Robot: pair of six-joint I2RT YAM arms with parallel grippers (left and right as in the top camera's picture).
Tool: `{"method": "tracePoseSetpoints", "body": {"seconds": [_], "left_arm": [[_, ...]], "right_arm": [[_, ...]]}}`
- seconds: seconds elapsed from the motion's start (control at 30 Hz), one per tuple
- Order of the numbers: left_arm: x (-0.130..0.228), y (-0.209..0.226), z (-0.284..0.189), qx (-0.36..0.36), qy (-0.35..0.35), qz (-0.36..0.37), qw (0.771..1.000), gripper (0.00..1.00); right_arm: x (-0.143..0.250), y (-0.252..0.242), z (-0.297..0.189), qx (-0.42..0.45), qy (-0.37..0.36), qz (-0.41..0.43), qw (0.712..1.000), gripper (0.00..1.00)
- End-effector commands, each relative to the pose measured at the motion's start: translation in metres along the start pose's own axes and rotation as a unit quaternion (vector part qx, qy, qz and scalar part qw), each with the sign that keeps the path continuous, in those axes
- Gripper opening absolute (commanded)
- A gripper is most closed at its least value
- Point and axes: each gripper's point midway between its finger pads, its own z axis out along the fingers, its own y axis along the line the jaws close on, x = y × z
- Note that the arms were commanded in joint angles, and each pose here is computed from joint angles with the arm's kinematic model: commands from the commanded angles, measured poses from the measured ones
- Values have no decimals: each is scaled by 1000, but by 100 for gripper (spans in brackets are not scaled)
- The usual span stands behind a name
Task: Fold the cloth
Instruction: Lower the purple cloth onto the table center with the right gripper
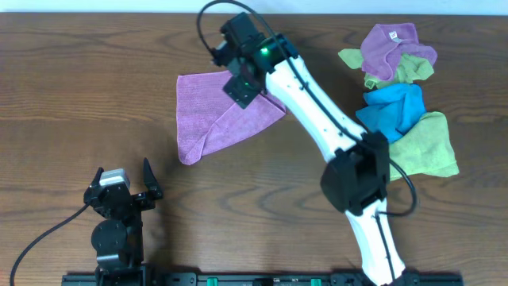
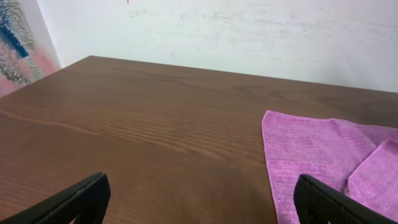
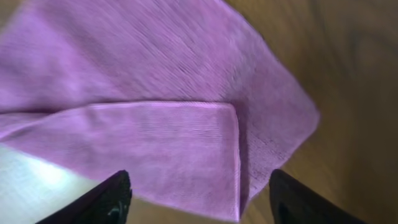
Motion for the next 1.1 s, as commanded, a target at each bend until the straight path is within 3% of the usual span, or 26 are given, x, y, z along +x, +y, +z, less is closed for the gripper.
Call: {"method": "tracePoseSetpoints", "body": {"seconds": [0.0,0.1,0.3,0.4,0.5,0.6,1.07], "left_arm": [[21,3,2,-8,25,12,1000,95],[21,3,2,-8,25,12,1000,95],[21,3,2,-8,25,12,1000,95],[21,3,2,-8,25,12,1000,95],[21,3,2,-8,25,12,1000,95],[21,3,2,-8,25,12,1000,95],[21,3,2,-8,25,12,1000,95]], "right_arm": [[8,6,31,-41,12,-7,999,68],[15,4,54,-43,24,-24,998,67],[23,-4,73,-24,43,-37,998,51],[24,-16,75,-4,44,-33,998,50],[25,-26,76,0,40,-24,999,41],[25,-37,76,5,33,-13,999,49],[18,-31,83,-45,4,-2,999,53]]}}
